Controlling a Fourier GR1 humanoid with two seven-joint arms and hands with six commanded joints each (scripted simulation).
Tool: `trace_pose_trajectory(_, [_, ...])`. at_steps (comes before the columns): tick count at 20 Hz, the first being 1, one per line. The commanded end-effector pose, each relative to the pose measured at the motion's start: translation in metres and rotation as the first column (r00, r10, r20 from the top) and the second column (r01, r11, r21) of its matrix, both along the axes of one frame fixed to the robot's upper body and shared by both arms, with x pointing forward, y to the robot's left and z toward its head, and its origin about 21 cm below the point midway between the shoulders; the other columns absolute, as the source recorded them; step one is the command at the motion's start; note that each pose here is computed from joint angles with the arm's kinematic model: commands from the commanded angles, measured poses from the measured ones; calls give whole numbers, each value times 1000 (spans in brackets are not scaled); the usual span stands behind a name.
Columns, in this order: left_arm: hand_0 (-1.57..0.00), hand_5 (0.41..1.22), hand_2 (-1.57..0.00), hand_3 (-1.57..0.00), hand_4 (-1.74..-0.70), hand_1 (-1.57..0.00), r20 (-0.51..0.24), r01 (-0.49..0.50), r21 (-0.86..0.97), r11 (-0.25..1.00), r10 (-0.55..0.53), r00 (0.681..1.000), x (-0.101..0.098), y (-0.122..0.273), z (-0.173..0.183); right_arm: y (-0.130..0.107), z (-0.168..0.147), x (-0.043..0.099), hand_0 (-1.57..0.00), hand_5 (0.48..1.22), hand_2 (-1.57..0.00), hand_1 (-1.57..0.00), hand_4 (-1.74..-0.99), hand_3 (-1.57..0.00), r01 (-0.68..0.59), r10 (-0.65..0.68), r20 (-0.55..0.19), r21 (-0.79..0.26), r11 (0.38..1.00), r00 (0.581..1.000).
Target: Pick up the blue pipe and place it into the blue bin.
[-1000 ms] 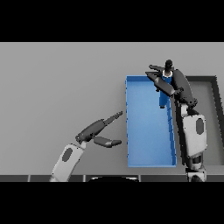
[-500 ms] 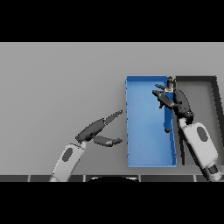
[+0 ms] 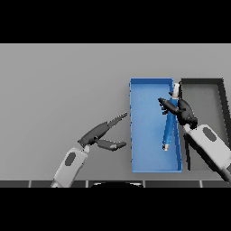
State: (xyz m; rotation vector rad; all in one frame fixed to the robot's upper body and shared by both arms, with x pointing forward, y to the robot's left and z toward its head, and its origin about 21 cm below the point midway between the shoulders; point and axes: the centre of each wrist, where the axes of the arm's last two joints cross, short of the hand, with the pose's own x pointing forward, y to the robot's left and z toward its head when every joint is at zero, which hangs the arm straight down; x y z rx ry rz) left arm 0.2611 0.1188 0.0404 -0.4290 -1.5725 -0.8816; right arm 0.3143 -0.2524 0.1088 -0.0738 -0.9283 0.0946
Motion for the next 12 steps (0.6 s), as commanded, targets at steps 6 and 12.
trace_pose_trajectory(6, [1, 495, 1, 1, -927, 1, -8, -8, -2, 1000, 8, 1000, -3, 6, -2, 7, 0, -3, -181, 870, -165, -171, -1219, -48, -252, 242, -71, -258, 933, 968])
trace_pose_trajectory(12, [1, 496, 1, 1, -931, 1, -5, -4, -4, 1000, 4, 1000, -1, 7, 0, 13, -2, -1, -47, 747, -42, -44, -1125, -12, -340, 312, -139, -322, 883, 940])
